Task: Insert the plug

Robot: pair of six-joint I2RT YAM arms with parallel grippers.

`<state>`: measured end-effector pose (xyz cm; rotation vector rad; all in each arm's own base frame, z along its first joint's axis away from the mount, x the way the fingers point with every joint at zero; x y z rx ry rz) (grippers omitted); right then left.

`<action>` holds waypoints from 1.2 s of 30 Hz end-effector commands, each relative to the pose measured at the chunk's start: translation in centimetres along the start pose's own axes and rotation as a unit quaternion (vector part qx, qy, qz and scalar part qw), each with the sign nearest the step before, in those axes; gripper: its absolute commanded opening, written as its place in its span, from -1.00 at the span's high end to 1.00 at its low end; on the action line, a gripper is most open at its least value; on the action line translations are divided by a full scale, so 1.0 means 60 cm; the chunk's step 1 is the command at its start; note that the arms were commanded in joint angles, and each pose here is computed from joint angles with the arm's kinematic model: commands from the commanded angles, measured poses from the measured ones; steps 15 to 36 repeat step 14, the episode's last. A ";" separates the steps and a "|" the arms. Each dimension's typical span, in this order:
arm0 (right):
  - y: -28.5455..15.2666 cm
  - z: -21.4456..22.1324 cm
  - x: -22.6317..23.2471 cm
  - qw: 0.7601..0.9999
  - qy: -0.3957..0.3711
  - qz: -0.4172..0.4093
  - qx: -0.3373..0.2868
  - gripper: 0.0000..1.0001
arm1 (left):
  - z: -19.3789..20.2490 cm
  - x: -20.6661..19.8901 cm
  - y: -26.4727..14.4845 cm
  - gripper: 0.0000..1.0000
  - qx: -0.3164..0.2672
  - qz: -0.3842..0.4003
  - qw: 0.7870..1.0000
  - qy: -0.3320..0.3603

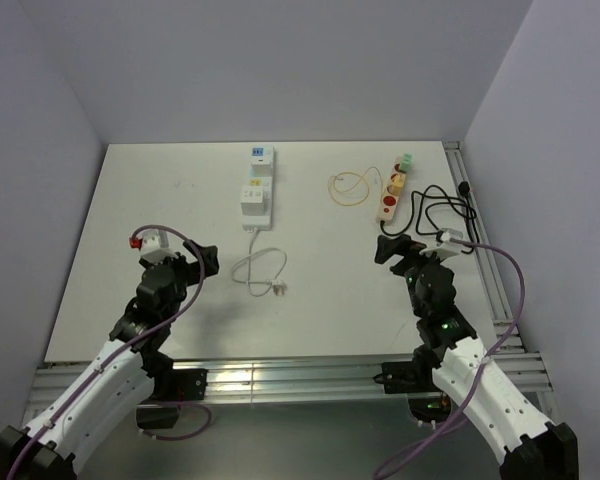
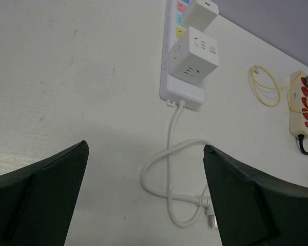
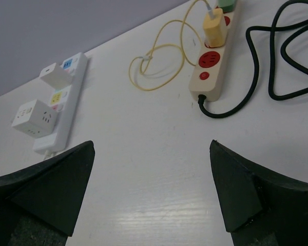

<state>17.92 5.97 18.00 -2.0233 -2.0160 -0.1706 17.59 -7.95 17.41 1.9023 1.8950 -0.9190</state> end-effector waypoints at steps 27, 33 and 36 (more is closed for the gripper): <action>0.006 0.011 -0.009 0.999 0.020 0.017 -0.033 -1.00 | -0.009 -0.005 -0.003 -0.99 -0.034 0.026 0.999 -0.022; 0.006 0.011 -0.009 0.999 0.020 0.017 -0.033 -1.00 | -0.009 -0.005 -0.003 -0.99 -0.034 0.026 0.999 -0.022; 0.006 0.011 -0.009 0.999 0.020 0.017 -0.033 -1.00 | -0.009 -0.005 -0.003 -0.99 -0.034 0.026 0.999 -0.022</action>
Point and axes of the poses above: each gripper's point midway between its finger pads, its own y axis out along the fingers, its own x axis along the line the jaws close on, z = x × y, the point moved 10 cm from there along -y, back along the fingers, and after that the axes turned 11 degrees about -y, right-handed, at the moved point
